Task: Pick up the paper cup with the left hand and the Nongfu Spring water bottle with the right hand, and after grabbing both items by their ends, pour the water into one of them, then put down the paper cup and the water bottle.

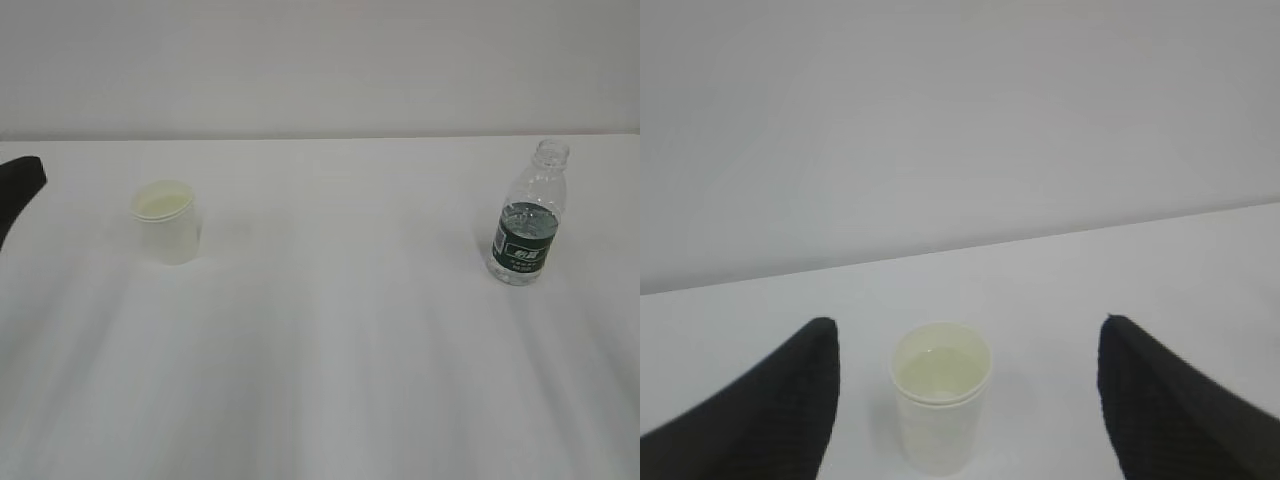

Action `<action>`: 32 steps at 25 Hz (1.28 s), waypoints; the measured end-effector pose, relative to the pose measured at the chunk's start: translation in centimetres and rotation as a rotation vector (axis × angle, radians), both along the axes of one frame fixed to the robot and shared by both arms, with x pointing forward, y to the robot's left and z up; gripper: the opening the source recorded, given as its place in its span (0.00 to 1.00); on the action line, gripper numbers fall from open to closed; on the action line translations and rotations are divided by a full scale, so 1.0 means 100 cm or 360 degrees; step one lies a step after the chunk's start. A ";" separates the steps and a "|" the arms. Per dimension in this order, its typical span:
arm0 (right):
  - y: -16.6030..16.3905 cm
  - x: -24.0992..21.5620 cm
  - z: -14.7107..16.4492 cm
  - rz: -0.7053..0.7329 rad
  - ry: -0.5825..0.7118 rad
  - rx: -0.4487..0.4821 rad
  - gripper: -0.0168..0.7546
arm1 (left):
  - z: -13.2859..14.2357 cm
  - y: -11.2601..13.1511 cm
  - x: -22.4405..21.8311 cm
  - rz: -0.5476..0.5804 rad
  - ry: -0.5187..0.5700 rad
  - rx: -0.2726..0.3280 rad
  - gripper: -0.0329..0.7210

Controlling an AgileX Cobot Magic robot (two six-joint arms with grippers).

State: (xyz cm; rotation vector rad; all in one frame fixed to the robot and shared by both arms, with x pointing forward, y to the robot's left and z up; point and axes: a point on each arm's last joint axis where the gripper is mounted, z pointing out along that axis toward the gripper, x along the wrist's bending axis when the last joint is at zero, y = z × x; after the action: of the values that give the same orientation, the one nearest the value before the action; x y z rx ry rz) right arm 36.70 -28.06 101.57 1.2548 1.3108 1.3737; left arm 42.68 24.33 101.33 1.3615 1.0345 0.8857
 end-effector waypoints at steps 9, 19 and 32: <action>-0.010 -0.029 0.054 -0.0110 0.0119 -0.0187 0.78 | 0.036 0.023 -0.064 0.0085 0.0016 0.0029 0.74; -0.021 -0.078 0.076 -0.0210 0.0202 -0.0183 0.78 | 0.087 0.049 -0.134 0.0198 0.0035 0.0085 0.74; -0.031 -0.165 0.106 -0.0217 0.0453 -0.0136 0.78 | 0.107 0.064 -0.192 0.0171 0.0636 0.0260 0.74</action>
State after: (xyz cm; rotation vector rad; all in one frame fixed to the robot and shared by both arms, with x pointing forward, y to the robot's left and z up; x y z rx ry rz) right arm 20.19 -31.12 112.18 1.4914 1.4297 1.0609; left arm 23.46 30.72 112.06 1.6770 1.3731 0.8070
